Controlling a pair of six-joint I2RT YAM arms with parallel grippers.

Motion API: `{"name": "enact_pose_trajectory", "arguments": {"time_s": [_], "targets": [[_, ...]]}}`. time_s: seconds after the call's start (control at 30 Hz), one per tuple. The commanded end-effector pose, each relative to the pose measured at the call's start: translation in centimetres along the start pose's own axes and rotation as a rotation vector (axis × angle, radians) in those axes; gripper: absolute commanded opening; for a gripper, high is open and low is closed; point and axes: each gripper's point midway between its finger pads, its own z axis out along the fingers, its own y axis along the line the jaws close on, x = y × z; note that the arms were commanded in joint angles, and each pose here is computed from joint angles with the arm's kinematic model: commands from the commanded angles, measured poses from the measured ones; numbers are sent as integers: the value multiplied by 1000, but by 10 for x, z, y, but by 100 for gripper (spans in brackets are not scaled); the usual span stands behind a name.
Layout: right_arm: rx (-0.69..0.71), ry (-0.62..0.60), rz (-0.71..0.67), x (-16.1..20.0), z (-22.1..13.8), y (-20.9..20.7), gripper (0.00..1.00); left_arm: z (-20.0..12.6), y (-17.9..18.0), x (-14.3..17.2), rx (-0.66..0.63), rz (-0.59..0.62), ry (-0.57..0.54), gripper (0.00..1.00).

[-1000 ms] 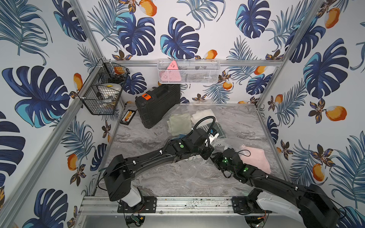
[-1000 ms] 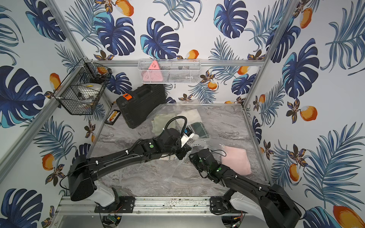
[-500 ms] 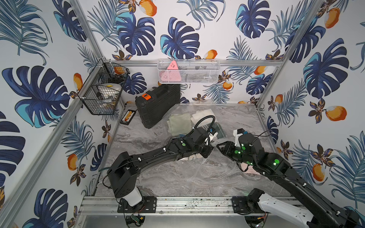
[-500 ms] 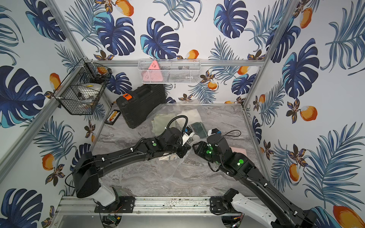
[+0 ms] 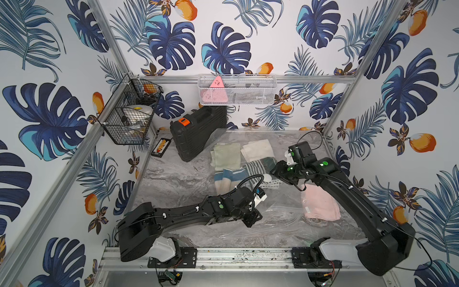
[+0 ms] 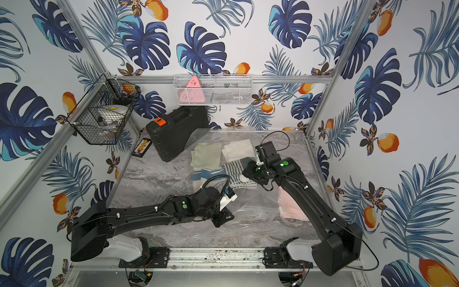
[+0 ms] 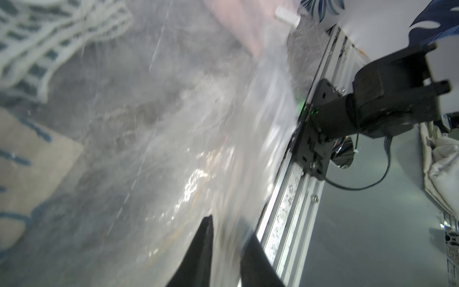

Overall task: Place the folded towel into the vacuum bag
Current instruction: Adjust the vacuum bag at the center of the board.

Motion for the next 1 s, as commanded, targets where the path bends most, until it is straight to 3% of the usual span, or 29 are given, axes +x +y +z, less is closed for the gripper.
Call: {"name": "enact_pose_trajectory", "arguments": {"time_s": [0.0,0.2,0.4,0.53,0.63,0.77,0.87,0.97], "targets": [[-40,68,-47,5,27,5,49,-7,15,13,-58,-54,7,35],[-41,182,-28,55,95,1,48,-40,29,-9,-58,-130,-87,47],[-5,292,-43,117,151,1,48,-38,45,-36,-62,-192,-155,47],[3,363,-12,140,168,-11,47,-33,63,-36,-58,-278,-184,47],[-48,382,-33,135,153,-3,47,-34,81,-23,-132,-321,-161,47],[-108,303,-62,93,97,4,48,-58,116,-10,-296,-427,-170,48],[-71,214,-7,49,61,-28,51,-83,150,8,-461,-537,-153,52],[74,118,66,15,35,-84,56,-101,173,31,-562,-630,-123,56]]}}
